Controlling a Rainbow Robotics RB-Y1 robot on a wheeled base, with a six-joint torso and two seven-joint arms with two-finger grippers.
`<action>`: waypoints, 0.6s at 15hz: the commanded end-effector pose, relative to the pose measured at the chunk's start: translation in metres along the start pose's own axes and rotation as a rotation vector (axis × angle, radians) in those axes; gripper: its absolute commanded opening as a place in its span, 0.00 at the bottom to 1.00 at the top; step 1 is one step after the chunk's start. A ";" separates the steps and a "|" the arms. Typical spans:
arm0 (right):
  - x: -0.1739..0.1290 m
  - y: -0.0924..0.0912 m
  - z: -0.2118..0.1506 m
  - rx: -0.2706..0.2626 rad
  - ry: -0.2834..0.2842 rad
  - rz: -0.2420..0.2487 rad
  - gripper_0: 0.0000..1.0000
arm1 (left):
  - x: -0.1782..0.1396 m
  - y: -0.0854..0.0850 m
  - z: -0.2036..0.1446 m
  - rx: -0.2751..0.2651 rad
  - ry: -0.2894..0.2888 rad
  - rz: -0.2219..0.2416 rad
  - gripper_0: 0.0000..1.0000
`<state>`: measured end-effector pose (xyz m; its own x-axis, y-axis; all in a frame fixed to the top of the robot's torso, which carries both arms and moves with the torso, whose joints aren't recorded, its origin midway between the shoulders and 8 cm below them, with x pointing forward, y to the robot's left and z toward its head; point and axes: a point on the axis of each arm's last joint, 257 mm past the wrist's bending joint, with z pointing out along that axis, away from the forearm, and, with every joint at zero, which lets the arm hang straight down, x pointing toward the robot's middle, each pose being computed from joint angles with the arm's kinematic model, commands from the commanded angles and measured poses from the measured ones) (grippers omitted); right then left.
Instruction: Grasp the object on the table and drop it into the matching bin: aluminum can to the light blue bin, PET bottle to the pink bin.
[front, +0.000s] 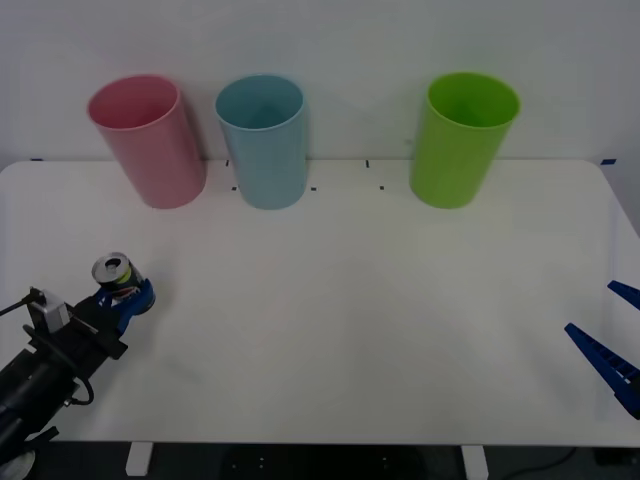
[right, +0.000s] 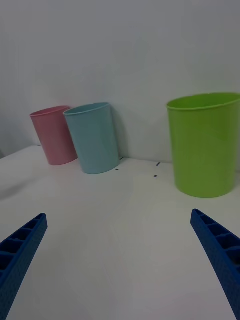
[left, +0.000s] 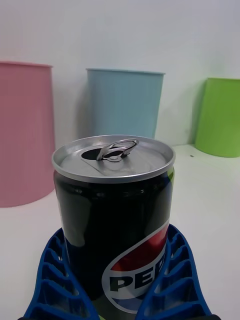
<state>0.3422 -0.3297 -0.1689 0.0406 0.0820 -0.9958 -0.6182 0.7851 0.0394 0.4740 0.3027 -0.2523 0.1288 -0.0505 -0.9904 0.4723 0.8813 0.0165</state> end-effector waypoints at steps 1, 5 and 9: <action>0.000 0.000 0.000 0.000 0.000 0.000 1.00 | -0.020 -0.006 0.037 0.026 -0.041 -0.002 0.00; 0.000 0.000 0.000 0.000 0.000 0.000 1.00 | -0.057 -0.012 0.078 0.086 -0.092 -0.061 0.00; 0.000 0.000 0.000 0.000 0.000 0.000 1.00 | -0.100 -0.016 0.099 0.114 -0.123 -0.096 0.00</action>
<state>0.3422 -0.3297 -0.1689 0.0405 0.0821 -0.9958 -0.6182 0.7850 0.0396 0.5393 0.2479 -0.1471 0.1805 -0.1895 -0.9651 0.5798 0.8131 -0.0513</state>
